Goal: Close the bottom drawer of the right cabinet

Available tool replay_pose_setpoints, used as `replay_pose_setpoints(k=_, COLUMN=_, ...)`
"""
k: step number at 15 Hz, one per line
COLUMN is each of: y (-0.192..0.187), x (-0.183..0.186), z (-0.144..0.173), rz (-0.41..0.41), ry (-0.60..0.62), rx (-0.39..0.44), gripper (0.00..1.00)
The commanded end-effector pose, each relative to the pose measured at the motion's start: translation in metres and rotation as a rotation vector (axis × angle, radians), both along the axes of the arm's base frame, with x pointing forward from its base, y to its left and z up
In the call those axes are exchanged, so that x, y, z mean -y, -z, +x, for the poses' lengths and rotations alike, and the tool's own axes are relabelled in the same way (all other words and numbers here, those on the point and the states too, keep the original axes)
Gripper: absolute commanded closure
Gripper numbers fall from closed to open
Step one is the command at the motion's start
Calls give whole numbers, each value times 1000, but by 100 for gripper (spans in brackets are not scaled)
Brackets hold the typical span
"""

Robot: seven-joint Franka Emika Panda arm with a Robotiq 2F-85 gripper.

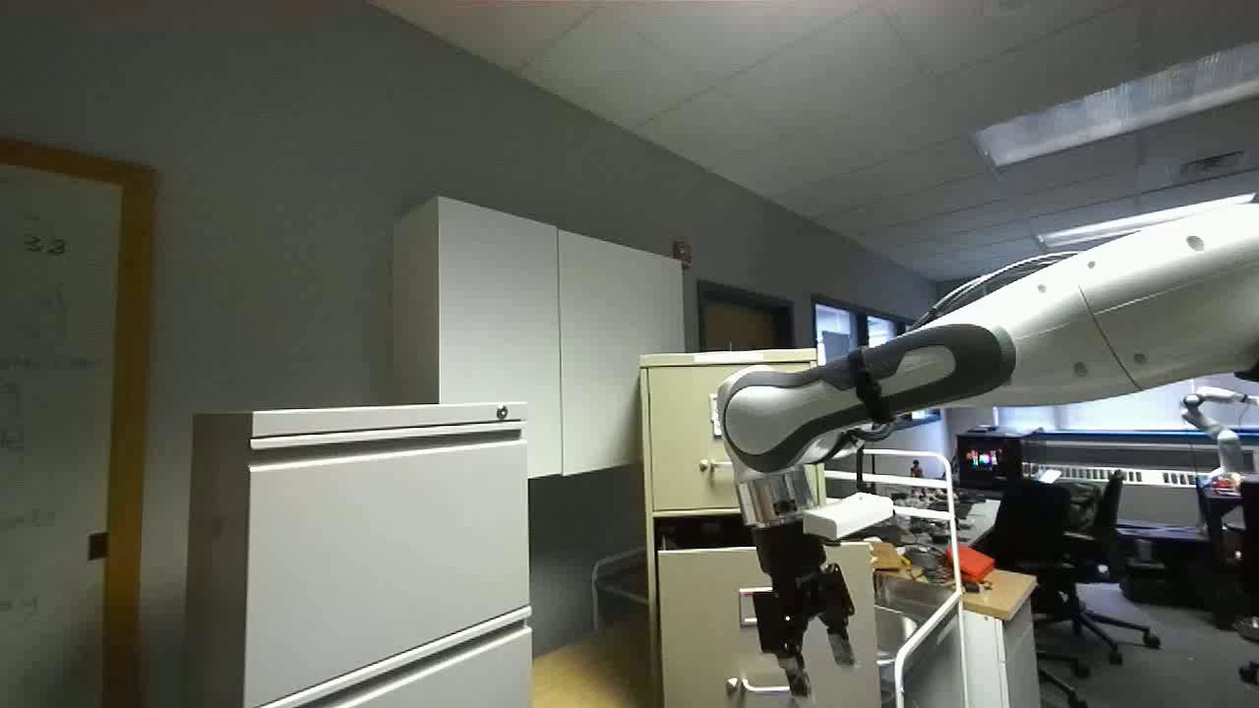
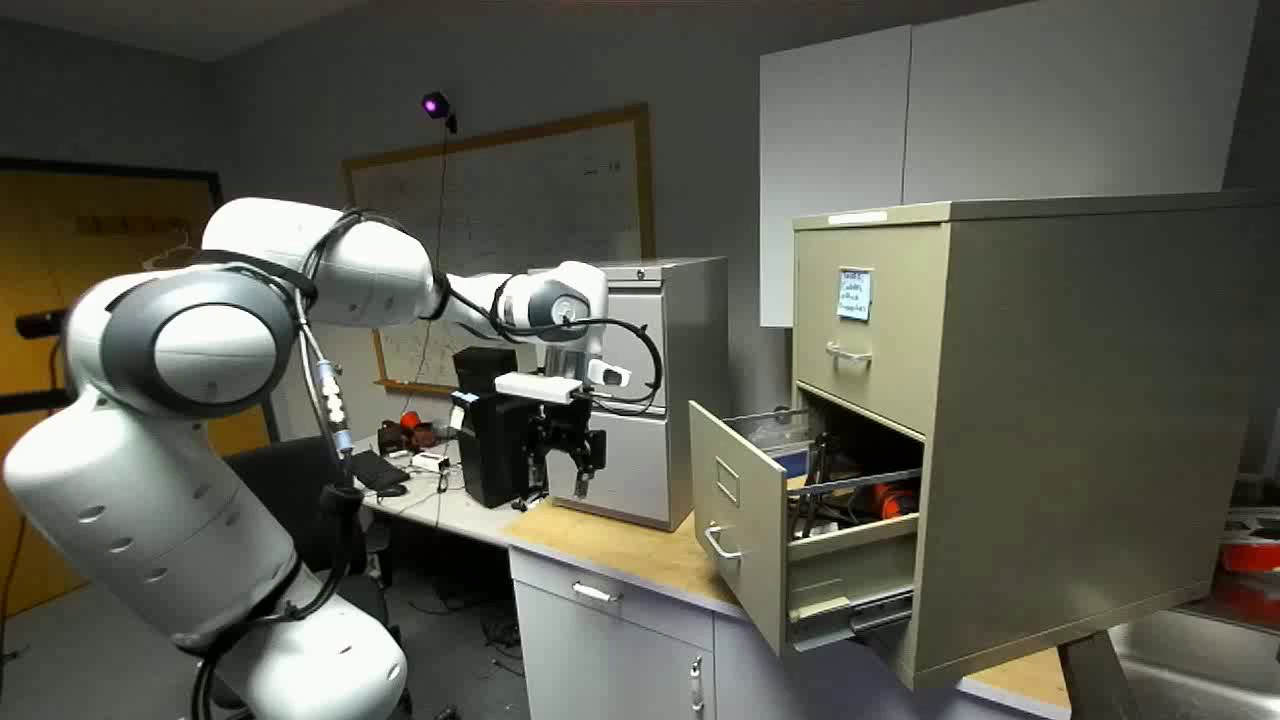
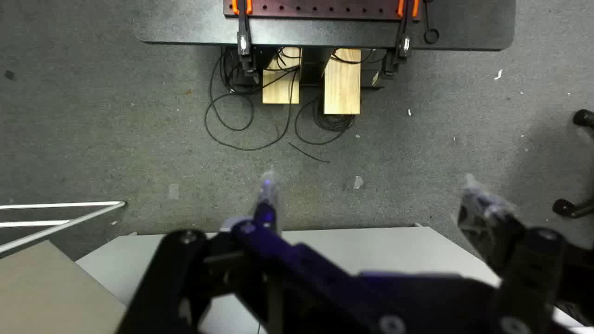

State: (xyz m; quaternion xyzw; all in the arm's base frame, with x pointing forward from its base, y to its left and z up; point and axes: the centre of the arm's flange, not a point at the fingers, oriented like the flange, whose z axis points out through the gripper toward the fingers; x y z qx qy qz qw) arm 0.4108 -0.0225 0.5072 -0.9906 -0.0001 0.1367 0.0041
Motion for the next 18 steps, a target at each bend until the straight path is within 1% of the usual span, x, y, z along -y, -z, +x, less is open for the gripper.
replay_pose_setpoints(k=1, y=0, x=0, z=0, rz=0, ry=0, rx=2, gripper=0)
replay_pose_setpoints(k=14, y=-1, x=0, z=0, rz=0, ry=0, rx=4, gripper=0)
replay_pose_setpoints(k=18, y=3, x=-2, z=13, rz=-48, ry=4, rx=12, gripper=0)
